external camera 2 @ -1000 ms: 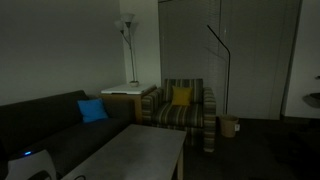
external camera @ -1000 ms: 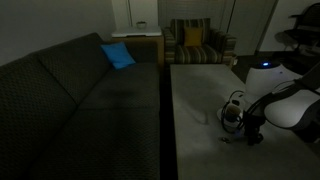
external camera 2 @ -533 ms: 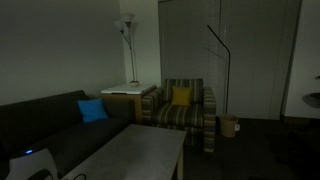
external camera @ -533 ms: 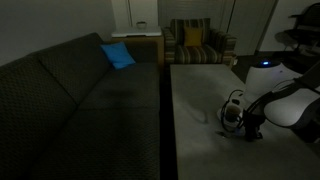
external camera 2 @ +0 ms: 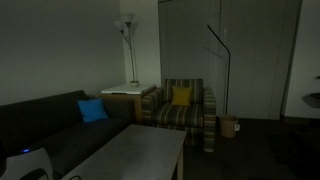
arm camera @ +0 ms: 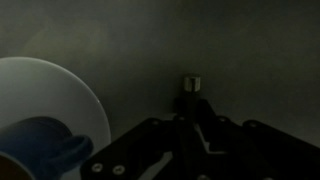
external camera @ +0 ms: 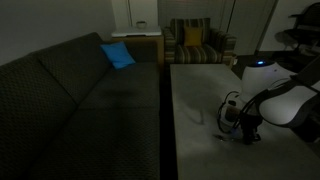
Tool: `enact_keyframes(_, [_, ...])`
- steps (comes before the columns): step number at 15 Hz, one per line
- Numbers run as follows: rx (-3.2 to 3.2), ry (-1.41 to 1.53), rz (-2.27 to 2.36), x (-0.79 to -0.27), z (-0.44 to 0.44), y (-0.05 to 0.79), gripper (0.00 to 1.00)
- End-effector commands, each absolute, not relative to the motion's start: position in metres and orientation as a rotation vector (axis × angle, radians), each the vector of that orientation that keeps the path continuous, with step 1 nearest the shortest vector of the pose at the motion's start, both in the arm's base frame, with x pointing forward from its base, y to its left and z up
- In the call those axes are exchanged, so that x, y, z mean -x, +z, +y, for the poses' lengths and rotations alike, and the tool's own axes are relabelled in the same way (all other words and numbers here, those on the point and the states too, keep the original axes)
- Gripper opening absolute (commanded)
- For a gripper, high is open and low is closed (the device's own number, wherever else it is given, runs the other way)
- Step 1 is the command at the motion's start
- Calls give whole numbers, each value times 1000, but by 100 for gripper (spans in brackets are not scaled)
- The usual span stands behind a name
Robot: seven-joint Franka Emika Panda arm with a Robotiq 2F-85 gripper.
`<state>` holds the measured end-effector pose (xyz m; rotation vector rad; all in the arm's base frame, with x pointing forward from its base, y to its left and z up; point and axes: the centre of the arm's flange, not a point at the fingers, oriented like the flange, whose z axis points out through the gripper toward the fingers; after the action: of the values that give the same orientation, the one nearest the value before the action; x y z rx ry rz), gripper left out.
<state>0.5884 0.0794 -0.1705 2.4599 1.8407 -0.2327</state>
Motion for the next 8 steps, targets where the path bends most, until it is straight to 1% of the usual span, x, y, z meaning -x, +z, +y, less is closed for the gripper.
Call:
enact_keyframes(1, [-2480,-333,1926,-599,111,-213,4])
enact_keyframes(5, [-2504,-401,1957,-597,137,-212,4])
enact_keyframes(8, [-2681,-358,1844,-600,151,-212,4])
